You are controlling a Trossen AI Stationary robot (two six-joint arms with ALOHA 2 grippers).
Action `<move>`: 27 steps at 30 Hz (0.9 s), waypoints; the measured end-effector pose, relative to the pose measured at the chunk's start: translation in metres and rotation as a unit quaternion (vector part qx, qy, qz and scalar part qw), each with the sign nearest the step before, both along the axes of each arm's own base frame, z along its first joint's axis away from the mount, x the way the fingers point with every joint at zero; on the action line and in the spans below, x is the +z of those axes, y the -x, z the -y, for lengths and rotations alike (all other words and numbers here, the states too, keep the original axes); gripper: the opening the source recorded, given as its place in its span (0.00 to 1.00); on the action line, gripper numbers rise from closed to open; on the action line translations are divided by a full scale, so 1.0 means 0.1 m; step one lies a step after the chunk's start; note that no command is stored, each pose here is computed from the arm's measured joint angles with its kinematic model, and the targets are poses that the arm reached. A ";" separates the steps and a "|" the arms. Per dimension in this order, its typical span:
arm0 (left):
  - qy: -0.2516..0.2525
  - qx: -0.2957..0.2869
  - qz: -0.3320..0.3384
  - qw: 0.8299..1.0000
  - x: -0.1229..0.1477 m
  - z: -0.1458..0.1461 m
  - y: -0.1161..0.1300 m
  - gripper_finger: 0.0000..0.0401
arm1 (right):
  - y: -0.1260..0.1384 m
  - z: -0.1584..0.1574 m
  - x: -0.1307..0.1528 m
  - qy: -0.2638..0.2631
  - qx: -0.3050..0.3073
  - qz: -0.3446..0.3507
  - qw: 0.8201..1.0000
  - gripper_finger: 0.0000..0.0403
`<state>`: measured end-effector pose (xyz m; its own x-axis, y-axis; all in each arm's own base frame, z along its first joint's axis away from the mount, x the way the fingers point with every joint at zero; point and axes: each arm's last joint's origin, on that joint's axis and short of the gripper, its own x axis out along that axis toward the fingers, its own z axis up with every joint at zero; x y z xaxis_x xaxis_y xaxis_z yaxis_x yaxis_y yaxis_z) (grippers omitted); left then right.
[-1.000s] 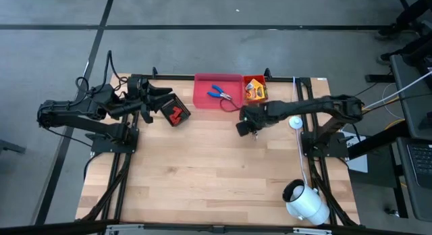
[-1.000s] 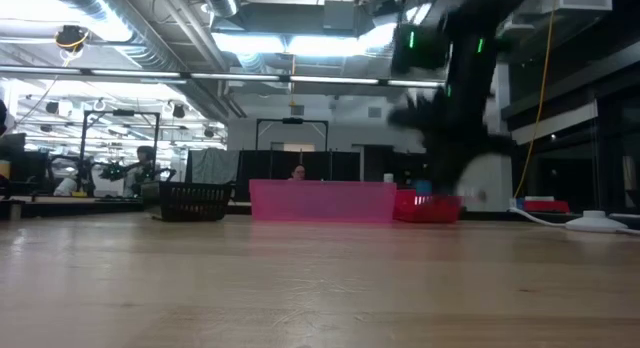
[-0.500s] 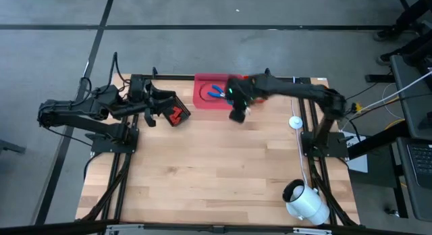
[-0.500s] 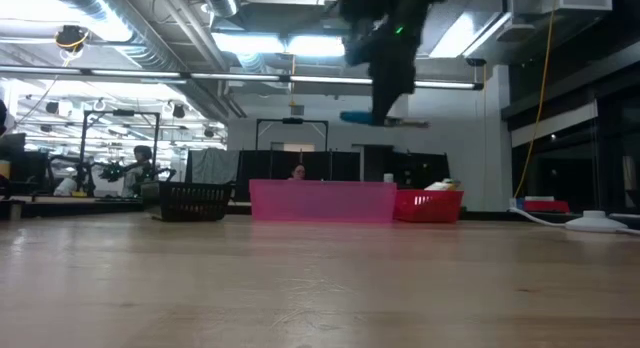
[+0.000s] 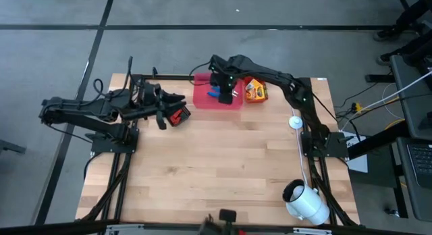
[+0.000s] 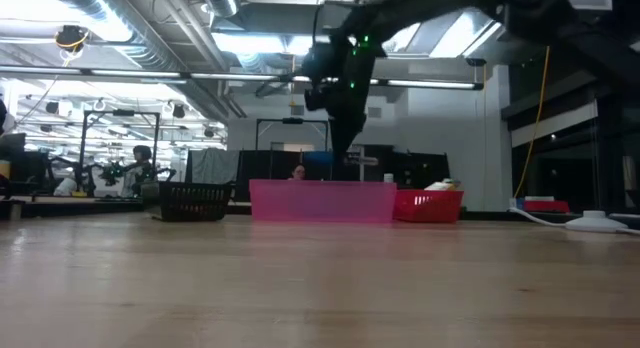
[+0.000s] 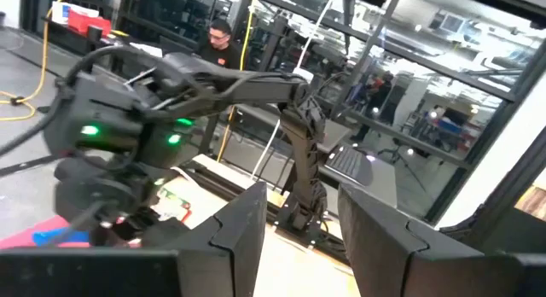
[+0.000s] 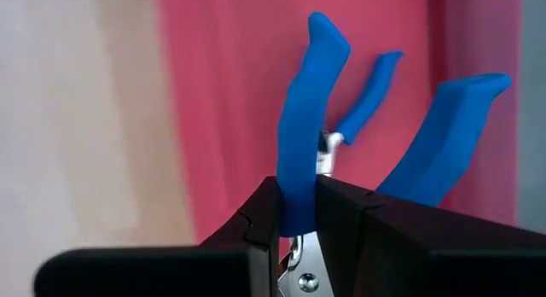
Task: Pick & Place School Supplies
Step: Put the blue puncher into the pink bin
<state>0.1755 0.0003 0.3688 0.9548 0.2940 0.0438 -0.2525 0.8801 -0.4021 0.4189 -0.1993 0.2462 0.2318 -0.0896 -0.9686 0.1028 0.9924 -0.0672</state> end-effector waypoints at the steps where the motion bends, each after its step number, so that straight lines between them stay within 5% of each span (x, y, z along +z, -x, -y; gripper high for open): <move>1: 0.001 0.002 0.001 1.000 0.00 0.01 -0.01 0.36 | 0.00 0.06 -0.04 -0.001 -0.009 -0.001 1.000 0.12; 8: 0.010 0.014 0.004 1.000 -0.01 0.04 -0.05 0.36 | 0.02 0.32 -0.29 -0.030 -0.040 0.001 0.999 0.12; 27: 0.028 0.020 0.020 0.999 0.01 0.04 -0.06 0.36 | -0.10 0.38 -0.62 -0.081 -0.043 0.023 0.995 0.13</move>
